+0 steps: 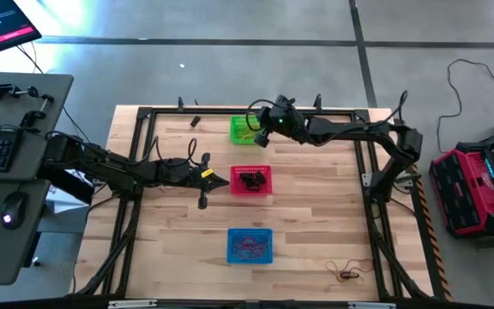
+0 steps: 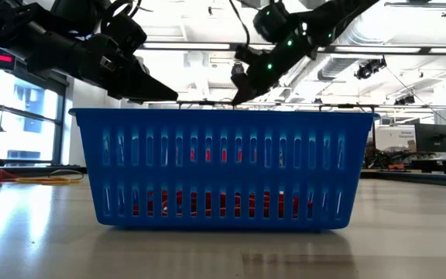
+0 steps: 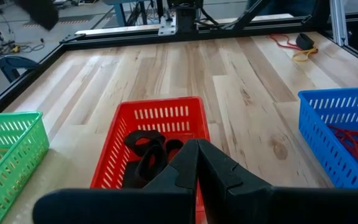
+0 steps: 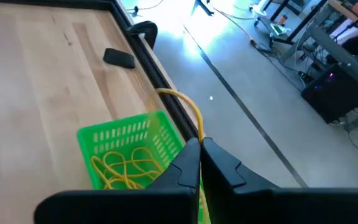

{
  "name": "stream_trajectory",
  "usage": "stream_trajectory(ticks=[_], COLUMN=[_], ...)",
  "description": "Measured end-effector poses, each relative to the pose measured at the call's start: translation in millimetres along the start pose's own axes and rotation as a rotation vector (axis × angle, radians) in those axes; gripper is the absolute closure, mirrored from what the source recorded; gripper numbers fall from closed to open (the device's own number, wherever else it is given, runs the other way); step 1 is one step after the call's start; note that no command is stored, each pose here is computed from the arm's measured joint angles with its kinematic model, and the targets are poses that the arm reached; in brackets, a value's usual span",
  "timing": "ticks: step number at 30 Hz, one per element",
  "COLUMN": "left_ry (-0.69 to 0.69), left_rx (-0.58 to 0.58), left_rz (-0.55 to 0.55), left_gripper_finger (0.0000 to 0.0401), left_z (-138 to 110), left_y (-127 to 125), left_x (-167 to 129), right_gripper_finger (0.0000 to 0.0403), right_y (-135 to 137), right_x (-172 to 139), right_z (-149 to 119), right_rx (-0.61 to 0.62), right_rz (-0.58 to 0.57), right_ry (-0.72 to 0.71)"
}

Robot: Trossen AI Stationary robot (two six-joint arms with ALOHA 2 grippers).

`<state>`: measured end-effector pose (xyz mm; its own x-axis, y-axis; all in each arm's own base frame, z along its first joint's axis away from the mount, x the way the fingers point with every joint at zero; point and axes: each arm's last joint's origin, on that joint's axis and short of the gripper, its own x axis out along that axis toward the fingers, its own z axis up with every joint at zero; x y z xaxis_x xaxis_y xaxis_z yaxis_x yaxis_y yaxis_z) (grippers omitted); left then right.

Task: Sort rubber bands into baskets
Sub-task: Put the yellow rubber band into the green bin

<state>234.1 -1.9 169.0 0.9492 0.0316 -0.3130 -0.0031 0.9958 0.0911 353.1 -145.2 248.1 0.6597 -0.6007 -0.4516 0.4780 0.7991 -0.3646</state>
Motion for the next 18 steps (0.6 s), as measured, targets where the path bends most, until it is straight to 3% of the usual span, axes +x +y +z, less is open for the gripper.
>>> stream_trajectory(ticks=[9,18], left_ry=[0.000,0.000], left_rx=[0.000,0.000], left_rz=[0.000,0.000], left_gripper_finger=[0.0401,0.0401], left_z=[0,0], left_y=[0,0], left_x=[0,0], right_gripper_finger=[0.0403,0.0403], right_y=[6,0], right_x=[30,52], right_z=[-22,-39], right_rx=[0.000,0.093], right_rz=[0.020,0.044], right_ry=[0.057,0.119])
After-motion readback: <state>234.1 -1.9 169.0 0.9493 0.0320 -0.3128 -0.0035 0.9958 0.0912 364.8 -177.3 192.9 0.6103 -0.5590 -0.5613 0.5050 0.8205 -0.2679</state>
